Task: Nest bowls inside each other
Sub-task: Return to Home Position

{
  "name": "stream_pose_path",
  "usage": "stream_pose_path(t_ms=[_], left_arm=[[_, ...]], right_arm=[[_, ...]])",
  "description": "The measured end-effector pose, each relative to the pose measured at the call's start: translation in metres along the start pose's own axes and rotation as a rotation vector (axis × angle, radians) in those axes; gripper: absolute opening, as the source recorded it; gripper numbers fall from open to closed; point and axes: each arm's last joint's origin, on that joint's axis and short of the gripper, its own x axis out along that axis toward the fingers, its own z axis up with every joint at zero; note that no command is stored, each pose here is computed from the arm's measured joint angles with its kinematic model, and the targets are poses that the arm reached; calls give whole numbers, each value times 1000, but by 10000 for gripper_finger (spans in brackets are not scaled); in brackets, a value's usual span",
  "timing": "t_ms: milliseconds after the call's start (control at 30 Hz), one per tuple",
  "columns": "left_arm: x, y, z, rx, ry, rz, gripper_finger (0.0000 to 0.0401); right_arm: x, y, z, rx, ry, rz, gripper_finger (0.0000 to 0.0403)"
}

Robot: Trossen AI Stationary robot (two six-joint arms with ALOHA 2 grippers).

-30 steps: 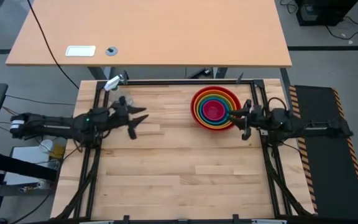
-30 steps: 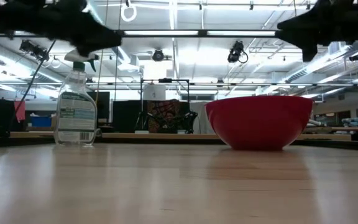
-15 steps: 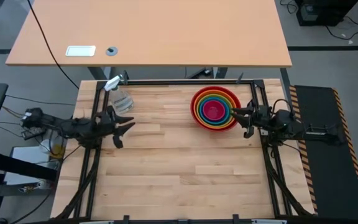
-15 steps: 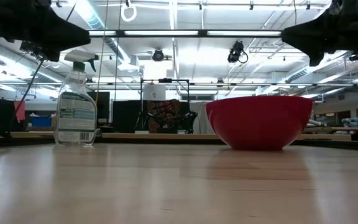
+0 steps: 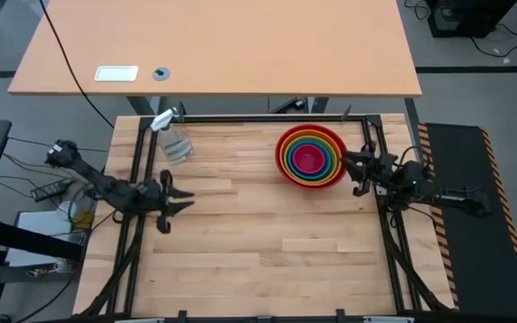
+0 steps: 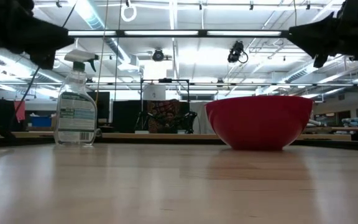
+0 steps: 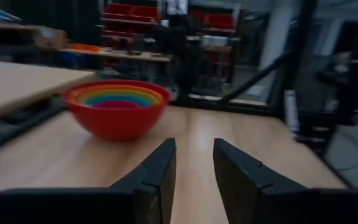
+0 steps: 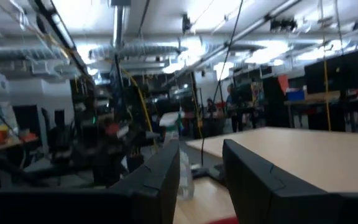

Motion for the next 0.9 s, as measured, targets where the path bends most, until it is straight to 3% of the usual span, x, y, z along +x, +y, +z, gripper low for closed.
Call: stream_pose_path(t_ms=[167, 500, 567, 667, 900], left_arm=[[-2, -2, -16, -32, -13, -69, 109], [3, 2, -19, 115, 12, -146, 109], [5, 5, -17, 147, -3, -110, 109], [6, 10, -11, 95, -53, -29, 109], [8, 13, -10, 80, -68, 3, 109]], right_arm=[[0, -2, 9, 58, -93, -92, 130], [-1, -3, 10, 90, -111, -117, 130], [-1, -3, 10, 90, -111, -116, 130], [-1, -3, 10, 90, -111, -116, 130], [-1, -3, 10, 90, -110, -115, 130]])
